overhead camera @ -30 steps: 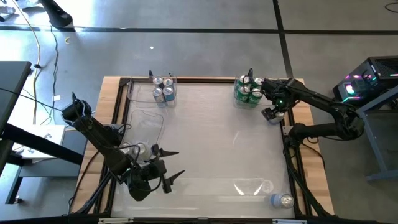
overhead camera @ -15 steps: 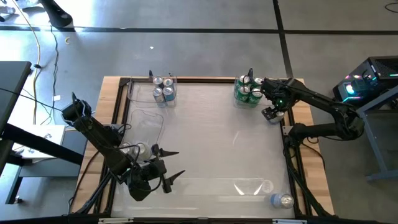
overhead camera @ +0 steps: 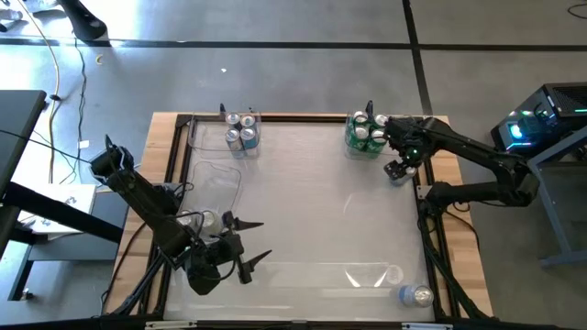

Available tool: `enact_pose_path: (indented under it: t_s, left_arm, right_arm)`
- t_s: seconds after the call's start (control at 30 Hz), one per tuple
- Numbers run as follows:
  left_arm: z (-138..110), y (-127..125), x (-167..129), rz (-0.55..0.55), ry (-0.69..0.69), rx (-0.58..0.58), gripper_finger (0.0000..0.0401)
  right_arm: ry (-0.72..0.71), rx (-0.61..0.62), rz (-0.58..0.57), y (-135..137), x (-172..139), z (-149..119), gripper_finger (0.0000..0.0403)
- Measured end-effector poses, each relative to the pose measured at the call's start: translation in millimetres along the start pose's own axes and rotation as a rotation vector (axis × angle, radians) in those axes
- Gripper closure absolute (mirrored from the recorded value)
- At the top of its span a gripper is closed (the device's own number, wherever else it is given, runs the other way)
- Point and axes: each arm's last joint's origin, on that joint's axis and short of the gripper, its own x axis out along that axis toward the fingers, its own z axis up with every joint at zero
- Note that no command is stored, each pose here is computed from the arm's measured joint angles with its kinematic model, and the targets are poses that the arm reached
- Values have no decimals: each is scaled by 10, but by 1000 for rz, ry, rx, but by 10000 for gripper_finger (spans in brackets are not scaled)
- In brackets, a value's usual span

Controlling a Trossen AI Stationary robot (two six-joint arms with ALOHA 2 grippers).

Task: Sort soda cans
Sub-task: Put the top blue-white soda can into the middle left transparent bin

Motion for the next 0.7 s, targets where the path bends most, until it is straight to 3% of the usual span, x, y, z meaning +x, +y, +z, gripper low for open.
enact_pose_path:
  t_s: [0.17,0.37,0.7]
  left_arm:
    - [110,89,-65,-8,-19,-39,55]
    - [206,179,-142,-12,-39,-29,55]
    - [213,281,-192,17,-25,4,55]
  right_arm:
    - [-40,-26,11,189,-101,-55,114]
    - [-79,-61,120,590,-262,-89,115]
    - [-102,-320,156,1841,-471,62,115]
